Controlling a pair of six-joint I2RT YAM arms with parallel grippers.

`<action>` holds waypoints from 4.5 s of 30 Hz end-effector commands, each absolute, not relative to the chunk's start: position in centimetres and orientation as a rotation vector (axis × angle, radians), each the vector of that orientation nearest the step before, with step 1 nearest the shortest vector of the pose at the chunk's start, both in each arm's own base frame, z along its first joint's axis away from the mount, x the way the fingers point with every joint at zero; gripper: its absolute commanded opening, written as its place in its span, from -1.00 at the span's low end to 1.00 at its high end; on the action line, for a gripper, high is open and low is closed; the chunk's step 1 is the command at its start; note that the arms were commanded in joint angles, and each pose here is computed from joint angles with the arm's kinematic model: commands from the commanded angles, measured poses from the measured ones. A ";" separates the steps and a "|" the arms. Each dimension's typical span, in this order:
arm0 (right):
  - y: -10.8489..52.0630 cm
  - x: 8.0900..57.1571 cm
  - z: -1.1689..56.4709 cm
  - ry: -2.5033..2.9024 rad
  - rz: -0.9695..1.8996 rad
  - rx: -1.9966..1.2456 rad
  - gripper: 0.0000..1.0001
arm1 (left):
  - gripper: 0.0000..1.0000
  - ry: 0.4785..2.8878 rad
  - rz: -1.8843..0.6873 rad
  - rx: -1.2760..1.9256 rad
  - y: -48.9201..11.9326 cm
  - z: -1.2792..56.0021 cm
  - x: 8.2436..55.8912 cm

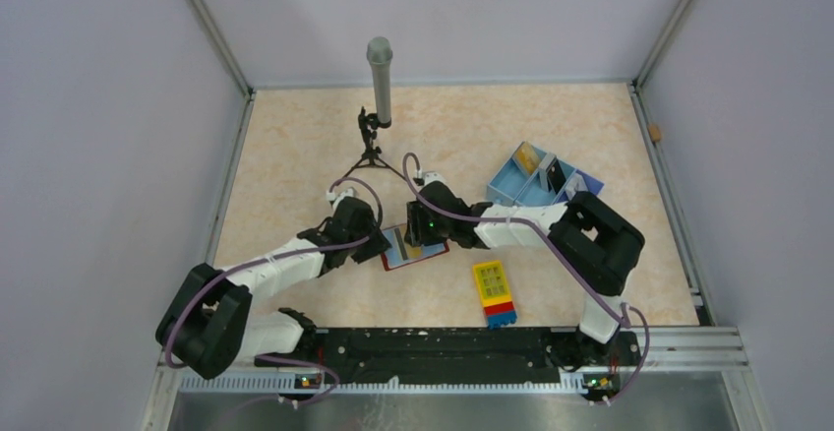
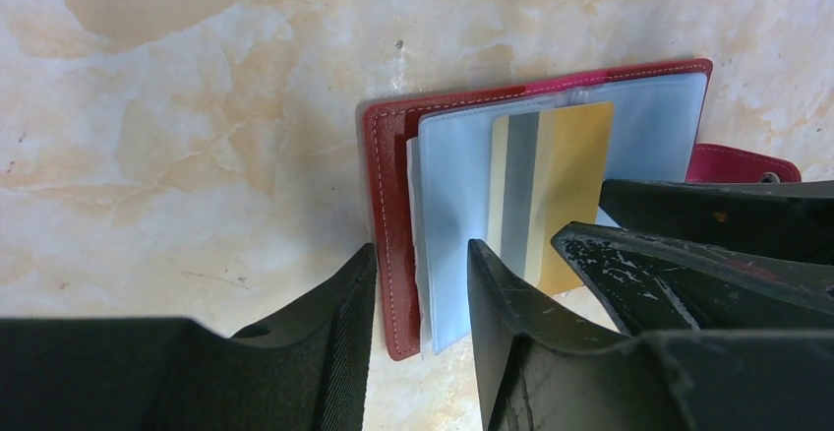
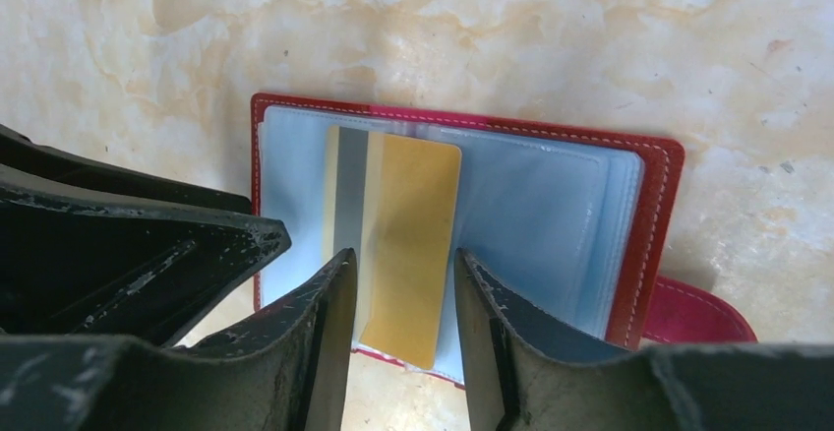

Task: Put the credit cards into the card holder
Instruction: Insert the credit card into the card holder, then pick up the credit card from the storage box.

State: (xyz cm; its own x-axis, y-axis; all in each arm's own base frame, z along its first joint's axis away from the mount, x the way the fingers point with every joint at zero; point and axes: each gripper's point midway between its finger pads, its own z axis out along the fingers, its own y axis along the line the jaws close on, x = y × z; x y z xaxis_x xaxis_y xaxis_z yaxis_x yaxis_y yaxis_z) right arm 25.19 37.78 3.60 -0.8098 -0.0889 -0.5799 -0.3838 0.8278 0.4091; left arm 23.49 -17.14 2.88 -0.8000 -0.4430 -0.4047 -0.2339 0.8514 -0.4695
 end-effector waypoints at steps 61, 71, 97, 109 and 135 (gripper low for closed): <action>12.0 45.6 12.7 2.295 -0.271 0.186 0.49 | 0.98 2.273 -0.181 -0.182 -6.3 19.3 29.4; 13.6 46.7 9.7 2.360 -0.198 0.246 0.46 | 0.98 2.274 -0.194 -0.181 -6.1 18.7 29.1; 14.3 47.4 13.9 2.248 -0.085 0.287 0.02 | 0.97 2.297 -0.229 -0.169 -6.7 18.0 28.8; 13.9 47.1 14.3 2.243 -0.107 0.290 -0.38 | 0.97 2.301 -0.236 -0.168 -6.7 17.8 28.8; 9.8 42.1 18.5 2.216 -0.304 0.294 -1.00 | 0.98 2.298 -0.311 -0.122 -7.8 18.1 28.4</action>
State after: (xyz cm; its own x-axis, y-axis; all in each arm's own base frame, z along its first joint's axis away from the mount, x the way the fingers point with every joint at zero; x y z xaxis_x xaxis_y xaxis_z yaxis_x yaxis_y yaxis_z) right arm 43.81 10.73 15.19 -0.6440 0.1174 -0.7560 0.2984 0.9484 -0.1070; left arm 28.35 -7.08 17.29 -0.6966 -0.1957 -0.6902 -0.0451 0.9721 -0.2301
